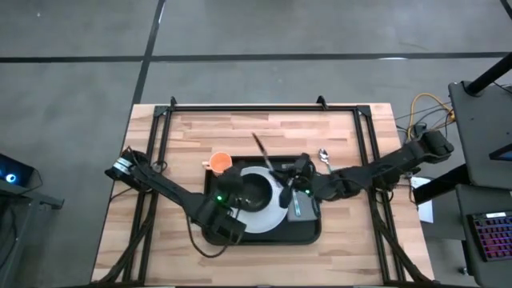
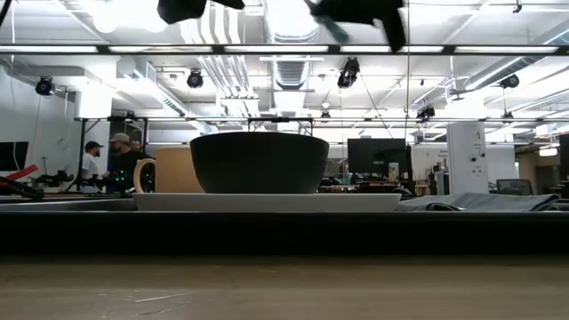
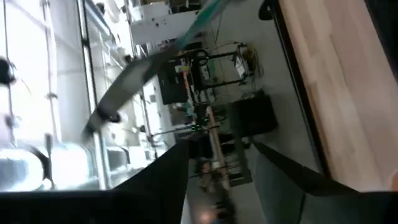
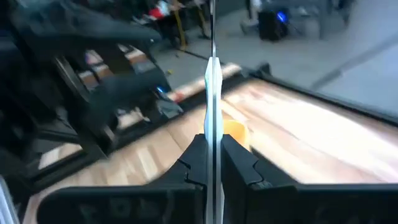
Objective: Set up tray
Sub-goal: Put the blue spoon on the gray napkin to the right of the blue knife
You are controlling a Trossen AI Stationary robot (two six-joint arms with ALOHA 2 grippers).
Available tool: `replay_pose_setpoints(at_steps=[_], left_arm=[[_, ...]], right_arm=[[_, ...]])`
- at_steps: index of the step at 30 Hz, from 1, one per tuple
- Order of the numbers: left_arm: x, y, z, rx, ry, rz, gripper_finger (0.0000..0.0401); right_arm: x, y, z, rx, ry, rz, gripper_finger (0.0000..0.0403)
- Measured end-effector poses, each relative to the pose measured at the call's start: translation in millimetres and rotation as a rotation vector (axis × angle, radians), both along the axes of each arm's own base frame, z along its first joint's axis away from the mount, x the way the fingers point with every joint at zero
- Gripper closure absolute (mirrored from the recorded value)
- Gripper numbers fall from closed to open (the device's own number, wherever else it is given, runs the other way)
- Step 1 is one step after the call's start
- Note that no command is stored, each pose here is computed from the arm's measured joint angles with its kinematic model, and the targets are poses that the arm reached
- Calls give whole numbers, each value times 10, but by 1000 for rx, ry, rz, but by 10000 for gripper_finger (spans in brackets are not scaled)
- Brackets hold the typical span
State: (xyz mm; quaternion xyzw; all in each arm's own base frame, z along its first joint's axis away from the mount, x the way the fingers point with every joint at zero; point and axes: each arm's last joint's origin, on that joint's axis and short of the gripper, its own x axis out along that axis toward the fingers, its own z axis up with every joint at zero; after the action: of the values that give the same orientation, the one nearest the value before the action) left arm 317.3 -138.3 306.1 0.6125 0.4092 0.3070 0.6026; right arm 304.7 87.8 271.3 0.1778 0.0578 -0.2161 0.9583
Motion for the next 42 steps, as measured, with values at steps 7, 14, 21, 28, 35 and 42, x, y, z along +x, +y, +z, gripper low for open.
replay_pose_setpoints(at_steps=[7,14,21,28,35,42], left_arm=[[-368,-2,166,-167,-229,-22,242],[-872,125,216,-445,-477,-11,242],[-1202,291,194,-586,-579,-2,242],[-1264,329,205,-669,-586,7,242],[-1251,317,233,-687,-593,7,241],[-1246,314,239,-693,-600,6,241]], right_arm=[[-565,154,-363,369,12,-83,392],[-1070,317,-862,789,-89,-173,392],[-1157,290,-1155,952,-107,-285,392],[-1096,219,-1361,982,8,-379,392],[-997,210,-1471,994,86,-404,392],[-938,216,-1530,1019,124,-415,392]])
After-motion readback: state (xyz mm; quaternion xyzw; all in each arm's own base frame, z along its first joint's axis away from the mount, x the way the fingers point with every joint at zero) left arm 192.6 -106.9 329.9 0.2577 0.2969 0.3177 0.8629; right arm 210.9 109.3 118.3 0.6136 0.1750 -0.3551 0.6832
